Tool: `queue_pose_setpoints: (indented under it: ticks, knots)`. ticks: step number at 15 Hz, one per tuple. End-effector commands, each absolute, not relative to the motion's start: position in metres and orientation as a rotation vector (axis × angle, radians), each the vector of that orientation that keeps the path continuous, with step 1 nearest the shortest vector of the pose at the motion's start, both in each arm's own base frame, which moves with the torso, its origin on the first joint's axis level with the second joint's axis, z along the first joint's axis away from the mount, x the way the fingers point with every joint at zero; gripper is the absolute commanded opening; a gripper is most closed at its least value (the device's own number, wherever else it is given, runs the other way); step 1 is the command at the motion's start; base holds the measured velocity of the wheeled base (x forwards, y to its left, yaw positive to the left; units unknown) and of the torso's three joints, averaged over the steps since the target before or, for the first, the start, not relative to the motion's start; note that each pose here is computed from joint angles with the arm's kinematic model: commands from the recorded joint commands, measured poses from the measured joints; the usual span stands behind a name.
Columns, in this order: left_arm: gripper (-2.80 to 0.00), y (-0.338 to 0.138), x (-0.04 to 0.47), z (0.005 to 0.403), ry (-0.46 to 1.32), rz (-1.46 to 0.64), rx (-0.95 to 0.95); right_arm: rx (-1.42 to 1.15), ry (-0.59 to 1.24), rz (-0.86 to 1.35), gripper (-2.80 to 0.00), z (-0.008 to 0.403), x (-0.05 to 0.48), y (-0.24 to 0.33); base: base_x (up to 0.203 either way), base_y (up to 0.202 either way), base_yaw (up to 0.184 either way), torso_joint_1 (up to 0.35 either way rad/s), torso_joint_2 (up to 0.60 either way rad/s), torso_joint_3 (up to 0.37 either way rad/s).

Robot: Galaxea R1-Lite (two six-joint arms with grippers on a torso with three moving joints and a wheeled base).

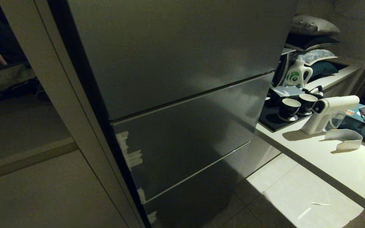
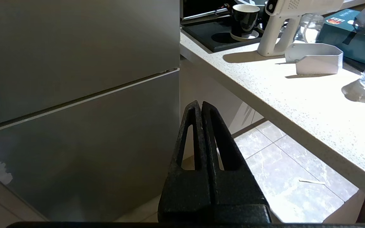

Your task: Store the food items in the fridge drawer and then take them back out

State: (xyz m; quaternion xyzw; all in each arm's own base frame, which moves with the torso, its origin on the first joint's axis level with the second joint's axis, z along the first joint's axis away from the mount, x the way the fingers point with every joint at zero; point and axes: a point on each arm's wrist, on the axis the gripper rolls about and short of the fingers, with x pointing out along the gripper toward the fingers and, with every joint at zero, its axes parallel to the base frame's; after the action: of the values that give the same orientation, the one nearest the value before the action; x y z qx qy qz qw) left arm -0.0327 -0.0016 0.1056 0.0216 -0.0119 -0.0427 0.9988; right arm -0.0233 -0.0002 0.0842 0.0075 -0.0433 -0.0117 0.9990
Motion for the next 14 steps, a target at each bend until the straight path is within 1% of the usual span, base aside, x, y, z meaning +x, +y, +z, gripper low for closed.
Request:
queue_pose_setpoints:
  ticks: [1,3,5,11,14]
  knots:
    - [-2.80,-0.003,-0.018,0.125,0.082,-0.137,0.012,0.015,-0.057,-0.024,-2.80,0.076,-0.021,0.000,0.000,0.000,0.000,0.000,0.00,0.000]
    - [-2.80,-0.004,0.005,0.136,0.207,-0.195,-0.038,0.014,-0.057,-0.024,-2.80,0.076,-0.021,0.000,0.000,0.000,0.000,0.000,0.00,0.000]
    - [-2.80,-0.006,0.034,0.145,0.293,-0.218,-0.085,0.013,-0.057,-0.024,-2.80,0.076,-0.021,0.000,0.000,0.000,0.000,0.000,0.00,0.000]
    - [-2.80,-0.010,0.109,0.172,0.298,-0.195,-0.174,0.016,-0.056,-0.024,-2.80,0.076,-0.021,0.000,0.000,0.000,0.000,0.000,0.00,0.000]
    - [-2.80,-0.013,0.141,0.174,0.281,-0.196,-0.178,0.016,-0.055,-0.024,-2.80,0.076,-0.021,0.000,0.000,0.000,0.000,0.000,0.00,0.000]
